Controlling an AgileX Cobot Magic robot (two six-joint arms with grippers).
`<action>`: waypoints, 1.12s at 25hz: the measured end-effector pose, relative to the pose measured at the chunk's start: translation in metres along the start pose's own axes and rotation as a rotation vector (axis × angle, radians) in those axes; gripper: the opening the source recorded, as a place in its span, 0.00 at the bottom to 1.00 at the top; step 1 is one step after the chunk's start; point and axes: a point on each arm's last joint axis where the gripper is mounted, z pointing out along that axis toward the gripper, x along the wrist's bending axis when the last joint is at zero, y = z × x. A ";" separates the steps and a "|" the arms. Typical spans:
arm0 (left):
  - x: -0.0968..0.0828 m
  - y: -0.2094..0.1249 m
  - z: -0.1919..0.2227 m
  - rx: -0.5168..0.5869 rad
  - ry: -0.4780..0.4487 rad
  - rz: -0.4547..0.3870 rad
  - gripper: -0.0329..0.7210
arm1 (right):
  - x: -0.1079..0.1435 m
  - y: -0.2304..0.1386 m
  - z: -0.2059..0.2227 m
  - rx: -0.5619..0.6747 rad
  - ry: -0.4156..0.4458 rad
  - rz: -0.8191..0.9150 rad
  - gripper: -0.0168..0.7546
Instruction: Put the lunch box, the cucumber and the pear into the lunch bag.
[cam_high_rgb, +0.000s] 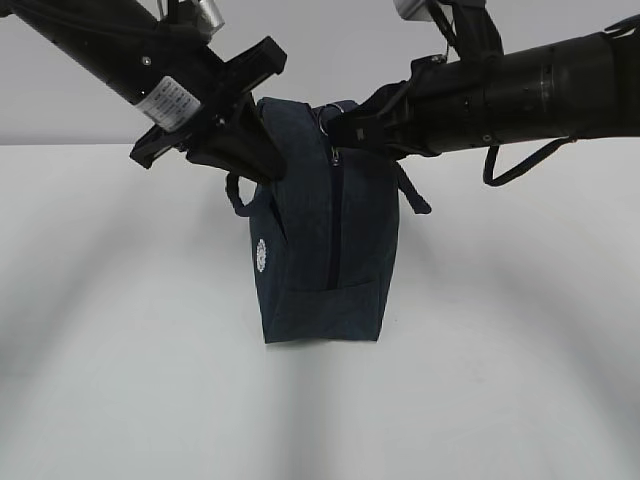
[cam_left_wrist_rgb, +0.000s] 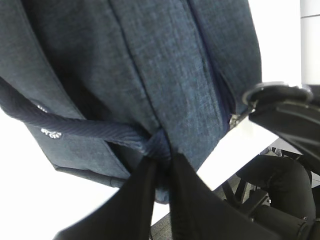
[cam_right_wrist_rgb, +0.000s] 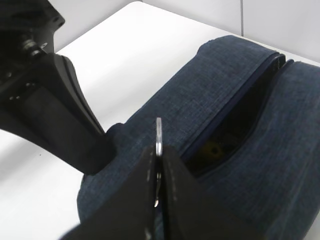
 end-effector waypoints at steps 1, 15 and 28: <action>0.000 0.000 0.000 -0.001 0.000 0.000 0.13 | 0.000 0.000 0.000 0.000 0.000 0.000 0.00; 0.000 -0.001 0.000 0.007 0.010 0.092 0.06 | -0.006 0.020 0.005 -0.004 -0.005 -0.100 0.00; 0.004 -0.004 0.000 0.049 0.050 0.157 0.06 | -0.048 0.033 0.033 0.104 0.116 -0.024 0.00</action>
